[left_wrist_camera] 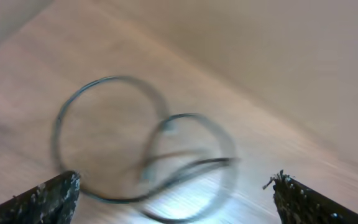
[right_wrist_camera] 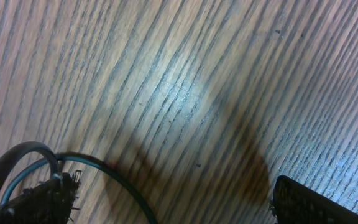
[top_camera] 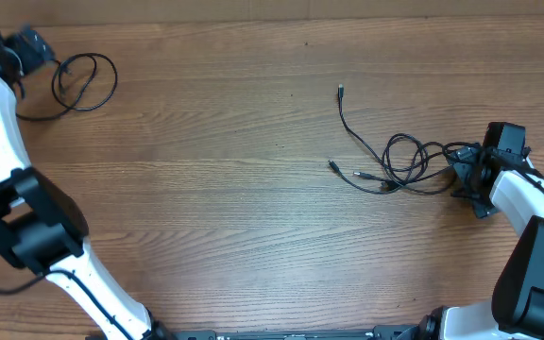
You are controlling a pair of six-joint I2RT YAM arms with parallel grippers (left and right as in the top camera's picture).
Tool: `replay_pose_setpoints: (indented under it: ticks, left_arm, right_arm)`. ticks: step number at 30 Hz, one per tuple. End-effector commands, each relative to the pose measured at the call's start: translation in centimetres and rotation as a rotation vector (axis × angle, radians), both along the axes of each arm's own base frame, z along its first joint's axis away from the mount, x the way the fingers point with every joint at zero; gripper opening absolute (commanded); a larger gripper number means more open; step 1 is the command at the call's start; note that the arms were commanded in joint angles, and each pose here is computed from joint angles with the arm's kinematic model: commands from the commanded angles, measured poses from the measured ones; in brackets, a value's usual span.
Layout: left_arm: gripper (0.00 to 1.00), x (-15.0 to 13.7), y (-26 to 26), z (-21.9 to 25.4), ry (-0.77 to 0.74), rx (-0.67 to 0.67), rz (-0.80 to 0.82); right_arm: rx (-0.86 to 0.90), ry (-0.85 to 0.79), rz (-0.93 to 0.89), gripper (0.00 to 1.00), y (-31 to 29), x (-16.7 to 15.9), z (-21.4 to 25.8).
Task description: Untangle cables
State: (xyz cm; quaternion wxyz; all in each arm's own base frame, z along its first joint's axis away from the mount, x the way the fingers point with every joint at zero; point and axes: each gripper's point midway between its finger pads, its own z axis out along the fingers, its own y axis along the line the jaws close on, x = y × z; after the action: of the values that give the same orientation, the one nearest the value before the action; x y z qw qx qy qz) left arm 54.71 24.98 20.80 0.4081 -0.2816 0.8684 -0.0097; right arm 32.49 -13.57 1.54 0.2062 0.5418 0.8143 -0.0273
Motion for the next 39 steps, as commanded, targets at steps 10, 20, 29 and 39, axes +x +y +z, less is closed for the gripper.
replay_pose_setpoints:
  ticks: [10,20,29,39]
  left_arm:
    - [1.00,-0.1,-22.2,3.6,0.000,-0.392,-0.544]
    - [1.00,-2.6,-38.8,0.0,0.188,-0.386,-0.801]
    - [1.00,-5.0,-46.0,-2.0,0.266,-0.216,-0.865]
    - [0.99,-4.5,-43.2,-2.4,0.291,-0.216,-0.805]
  right_arm:
    - [-0.003,-0.011,0.009,1.00,0.1,0.3,0.3]
    - [-0.003,-0.011,0.009,1.00,0.1,0.3,0.3]
    - [-0.004,-0.011,0.009,1.00,0.1,0.3,0.3]
    - [0.323,-0.233,0.185,1.00,6.2,4.7,1.8]
